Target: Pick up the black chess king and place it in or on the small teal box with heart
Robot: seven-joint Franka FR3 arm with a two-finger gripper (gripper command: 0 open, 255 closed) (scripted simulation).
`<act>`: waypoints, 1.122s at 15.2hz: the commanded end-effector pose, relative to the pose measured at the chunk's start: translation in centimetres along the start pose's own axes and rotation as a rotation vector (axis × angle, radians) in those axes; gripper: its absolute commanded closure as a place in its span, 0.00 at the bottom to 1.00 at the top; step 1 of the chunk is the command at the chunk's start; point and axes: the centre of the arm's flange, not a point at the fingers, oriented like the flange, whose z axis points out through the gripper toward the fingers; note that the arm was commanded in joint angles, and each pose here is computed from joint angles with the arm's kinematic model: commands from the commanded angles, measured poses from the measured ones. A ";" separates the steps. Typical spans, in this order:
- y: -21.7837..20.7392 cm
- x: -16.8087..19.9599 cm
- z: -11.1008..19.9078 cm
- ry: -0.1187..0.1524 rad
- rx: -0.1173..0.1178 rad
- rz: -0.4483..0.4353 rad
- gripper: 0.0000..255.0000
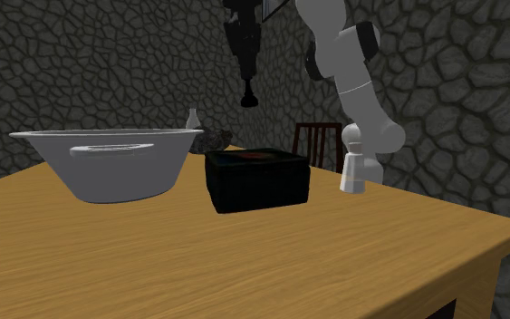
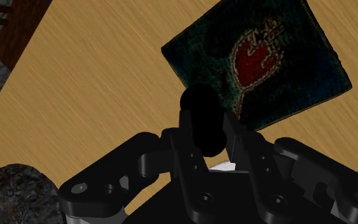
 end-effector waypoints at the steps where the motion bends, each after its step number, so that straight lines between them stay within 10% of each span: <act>1: -1.6 -1.2 0.2 -0.001 -0.003 0.002 1.00; 17: -4.2 -1.5 8.2 -0.001 -0.003 0.002 1.00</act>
